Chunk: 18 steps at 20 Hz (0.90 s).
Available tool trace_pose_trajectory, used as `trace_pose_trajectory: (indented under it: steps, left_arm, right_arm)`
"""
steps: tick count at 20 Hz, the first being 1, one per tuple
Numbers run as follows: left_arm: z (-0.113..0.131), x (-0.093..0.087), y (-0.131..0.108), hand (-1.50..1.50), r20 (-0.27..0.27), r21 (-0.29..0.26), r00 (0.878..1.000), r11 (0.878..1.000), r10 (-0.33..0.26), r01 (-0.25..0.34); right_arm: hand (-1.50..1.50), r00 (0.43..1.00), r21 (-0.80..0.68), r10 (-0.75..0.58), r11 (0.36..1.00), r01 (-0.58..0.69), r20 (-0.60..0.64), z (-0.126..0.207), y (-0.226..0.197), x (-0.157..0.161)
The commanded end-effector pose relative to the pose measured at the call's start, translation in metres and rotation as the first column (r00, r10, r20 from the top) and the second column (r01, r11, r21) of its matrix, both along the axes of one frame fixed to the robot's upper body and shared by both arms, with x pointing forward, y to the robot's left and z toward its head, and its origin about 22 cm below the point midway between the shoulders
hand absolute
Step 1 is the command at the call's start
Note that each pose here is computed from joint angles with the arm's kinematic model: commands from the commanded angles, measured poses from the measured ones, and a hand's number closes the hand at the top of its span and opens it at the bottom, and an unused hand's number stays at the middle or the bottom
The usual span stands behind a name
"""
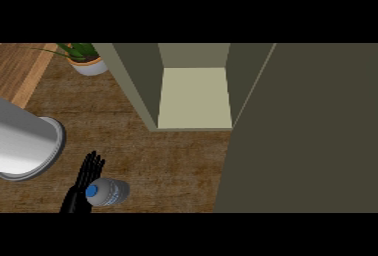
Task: Pick up the bottled water, place it into the cabinet and close the cabinet
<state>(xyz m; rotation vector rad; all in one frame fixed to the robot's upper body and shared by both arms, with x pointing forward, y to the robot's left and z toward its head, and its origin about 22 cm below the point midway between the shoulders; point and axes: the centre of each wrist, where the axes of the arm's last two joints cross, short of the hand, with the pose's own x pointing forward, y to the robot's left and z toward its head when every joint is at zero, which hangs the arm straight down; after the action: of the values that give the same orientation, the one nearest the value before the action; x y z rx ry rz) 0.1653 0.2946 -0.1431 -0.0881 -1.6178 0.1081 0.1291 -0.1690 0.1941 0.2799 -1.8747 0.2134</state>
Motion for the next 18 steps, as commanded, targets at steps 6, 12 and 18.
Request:
trace_pose_trajectory:
  steps: [6,12,18]
  left_arm:
    - [-0.008,0.026,-0.025,-1.50,0.019,-0.059,1.000,0.998,-0.019,0.020]
    - [-0.017,0.028,-0.029,-1.50,0.014,-0.144,0.999,0.989,-0.033,0.035]
    - [-0.018,0.021,-0.026,1.50,-0.001,-0.220,0.992,0.968,-0.128,0.124]
  right_arm:
    - [-1.50,0.996,0.005,-0.054,0.999,0.054,0.066,0.015,-0.019,-0.034]
    - [-1.50,0.995,0.046,-0.079,0.996,0.077,0.060,0.007,-0.013,-0.037]
    - [-1.50,0.993,0.024,-0.096,0.995,0.095,0.064,0.005,-0.026,-0.035]
